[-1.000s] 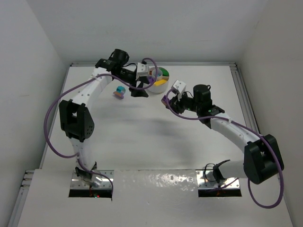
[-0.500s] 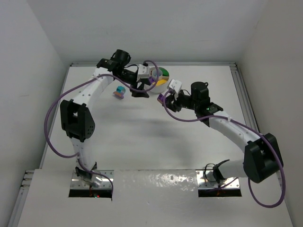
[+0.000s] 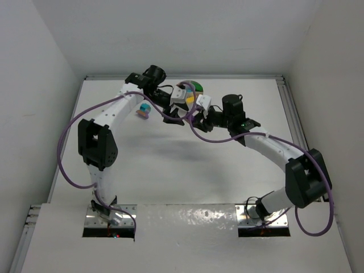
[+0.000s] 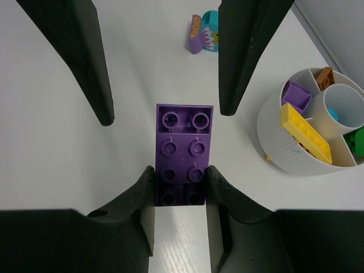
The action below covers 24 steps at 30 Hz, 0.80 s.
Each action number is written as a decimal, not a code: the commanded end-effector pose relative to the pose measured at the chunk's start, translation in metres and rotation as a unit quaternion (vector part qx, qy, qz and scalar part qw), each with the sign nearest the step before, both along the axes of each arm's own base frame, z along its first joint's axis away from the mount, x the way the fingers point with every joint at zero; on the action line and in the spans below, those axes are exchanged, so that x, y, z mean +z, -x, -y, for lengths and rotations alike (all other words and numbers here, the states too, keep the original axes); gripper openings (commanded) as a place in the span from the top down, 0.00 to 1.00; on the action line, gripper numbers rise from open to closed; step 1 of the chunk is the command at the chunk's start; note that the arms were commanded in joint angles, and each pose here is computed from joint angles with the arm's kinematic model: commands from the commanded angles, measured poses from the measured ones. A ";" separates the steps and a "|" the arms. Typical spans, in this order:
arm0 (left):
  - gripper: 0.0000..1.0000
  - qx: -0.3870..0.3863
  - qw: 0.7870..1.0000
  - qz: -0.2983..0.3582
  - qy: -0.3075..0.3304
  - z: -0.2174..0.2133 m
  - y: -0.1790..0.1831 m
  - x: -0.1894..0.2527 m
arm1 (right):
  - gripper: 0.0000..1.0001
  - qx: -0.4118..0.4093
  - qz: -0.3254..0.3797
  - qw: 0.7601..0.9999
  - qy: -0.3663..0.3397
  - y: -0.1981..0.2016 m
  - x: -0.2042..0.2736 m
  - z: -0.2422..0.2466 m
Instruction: Sort the legos into containers by color
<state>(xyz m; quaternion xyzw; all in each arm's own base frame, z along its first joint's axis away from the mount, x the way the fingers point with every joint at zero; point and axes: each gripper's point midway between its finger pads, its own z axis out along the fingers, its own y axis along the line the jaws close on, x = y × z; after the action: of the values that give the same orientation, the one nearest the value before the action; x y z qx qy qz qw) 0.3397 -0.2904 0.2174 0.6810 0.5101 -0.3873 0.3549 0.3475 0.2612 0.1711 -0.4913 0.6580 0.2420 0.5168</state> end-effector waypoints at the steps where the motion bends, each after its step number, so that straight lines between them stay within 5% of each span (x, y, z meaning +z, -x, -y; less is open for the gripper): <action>1: 0.36 -0.020 0.999 0.003 0.029 0.012 0.005 0.008 | 1.00 0.019 0.047 0.998 -0.021 -0.010 0.029 -0.014; 10: 0.55 0.004 1.000 0.004 0.013 0.018 -0.007 0.001 | 1.00 0.018 0.053 0.998 -0.032 -0.011 0.032 -0.016; 17: 0.45 0.027 0.999 0.007 -0.017 0.012 -0.013 -0.007 | 1.00 0.012 0.065 0.997 -0.036 -0.013 0.036 -0.015; 19: 0.56 0.029 0.999 0.006 -0.018 0.012 -0.014 -0.007 | 1.00 0.012 0.066 0.997 -0.037 -0.013 0.036 -0.015; 20: 0.71 0.029 0.999 0.009 -0.017 0.012 -0.014 -0.006 | 1.00 0.012 0.067 0.997 -0.037 -0.013 0.036 -0.015; 24: 0.93 0.030 1.000 0.005 -0.002 0.015 -0.015 0.007 | 1.00 0.014 0.064 0.997 -0.039 -0.014 0.035 -0.017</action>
<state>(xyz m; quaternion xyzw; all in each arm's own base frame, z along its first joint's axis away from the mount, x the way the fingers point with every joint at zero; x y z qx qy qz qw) 0.3532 -0.2978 0.2084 0.6678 0.5448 -0.3672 0.3499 0.3567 0.2678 0.1803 -0.4934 0.6383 0.2376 0.5410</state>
